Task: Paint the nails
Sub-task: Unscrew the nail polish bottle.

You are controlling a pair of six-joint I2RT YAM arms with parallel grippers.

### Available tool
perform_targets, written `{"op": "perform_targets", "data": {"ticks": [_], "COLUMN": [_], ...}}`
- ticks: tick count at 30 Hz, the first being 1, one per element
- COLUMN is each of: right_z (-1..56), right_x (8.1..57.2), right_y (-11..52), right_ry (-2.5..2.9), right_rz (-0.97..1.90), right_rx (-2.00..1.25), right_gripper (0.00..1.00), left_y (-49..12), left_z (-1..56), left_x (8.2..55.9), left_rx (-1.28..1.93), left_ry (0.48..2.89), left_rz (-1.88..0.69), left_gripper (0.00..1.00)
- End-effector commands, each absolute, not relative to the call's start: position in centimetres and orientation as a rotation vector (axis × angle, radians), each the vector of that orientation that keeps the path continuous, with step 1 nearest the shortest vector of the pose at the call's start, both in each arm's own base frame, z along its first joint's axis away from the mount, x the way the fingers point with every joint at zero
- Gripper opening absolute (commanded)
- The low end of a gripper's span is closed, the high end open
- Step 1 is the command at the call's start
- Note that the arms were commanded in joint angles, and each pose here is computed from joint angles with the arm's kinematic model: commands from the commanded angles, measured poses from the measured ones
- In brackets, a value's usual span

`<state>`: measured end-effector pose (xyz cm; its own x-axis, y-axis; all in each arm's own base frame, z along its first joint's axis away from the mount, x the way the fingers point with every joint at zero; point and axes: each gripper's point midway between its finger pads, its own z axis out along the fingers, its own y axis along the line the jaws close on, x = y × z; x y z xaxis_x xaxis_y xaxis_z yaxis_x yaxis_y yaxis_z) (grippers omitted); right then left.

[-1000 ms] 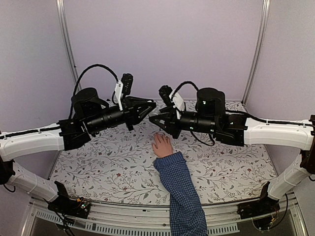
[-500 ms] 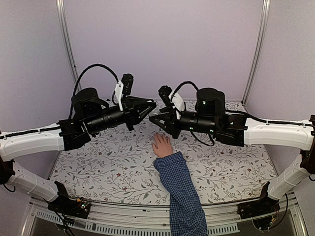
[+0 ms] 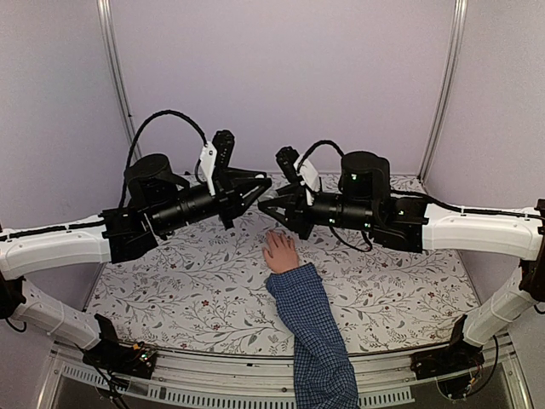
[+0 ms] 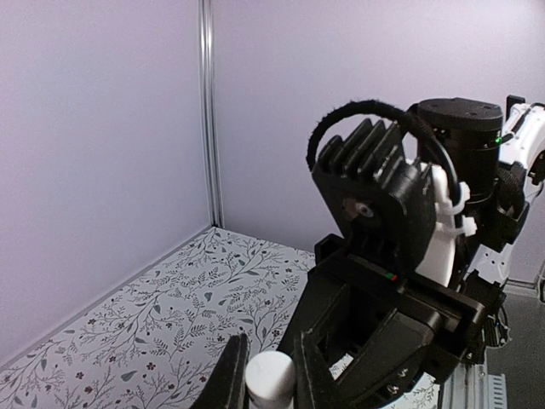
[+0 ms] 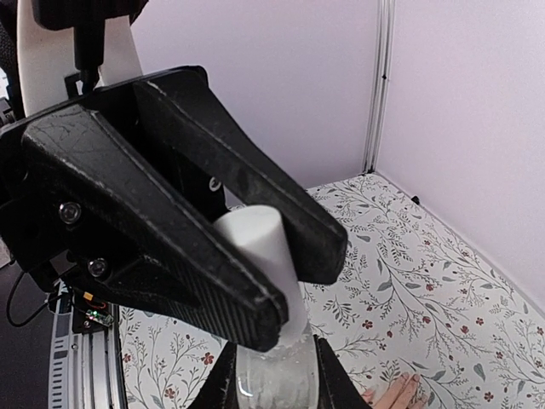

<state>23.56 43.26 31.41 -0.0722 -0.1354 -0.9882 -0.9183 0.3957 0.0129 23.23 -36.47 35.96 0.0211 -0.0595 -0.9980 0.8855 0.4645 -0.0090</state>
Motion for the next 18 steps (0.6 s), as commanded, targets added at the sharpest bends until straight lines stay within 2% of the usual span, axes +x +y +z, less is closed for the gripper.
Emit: {"op": "perform_targets", "data": {"ticks": [1, 12, 18], "right_z": [34.17, 34.39, 34.51], "right_x": [25.07, 24.79, 24.30], "right_y": [42.21, 41.85, 41.50], "right_ry": [1.468, 1.440, 1.419], "right_rz": [0.846, 0.839, 0.847], "right_rx": [-0.889, -0.896, -0.904], "right_gripper": [0.00, 0.00, 0.00], "left_y": [-36.97, -37.69, -37.51], "left_z": [37.03, 36.42, 37.08], "left_x": [21.29, 21.44, 20.80], "left_rx": [0.835, 0.857, 0.875], "left_ry": [1.311, 1.357, 1.333], "left_rz": [-0.935, -0.963, -0.983], "left_gripper": [0.00, 0.00, 0.20]}}
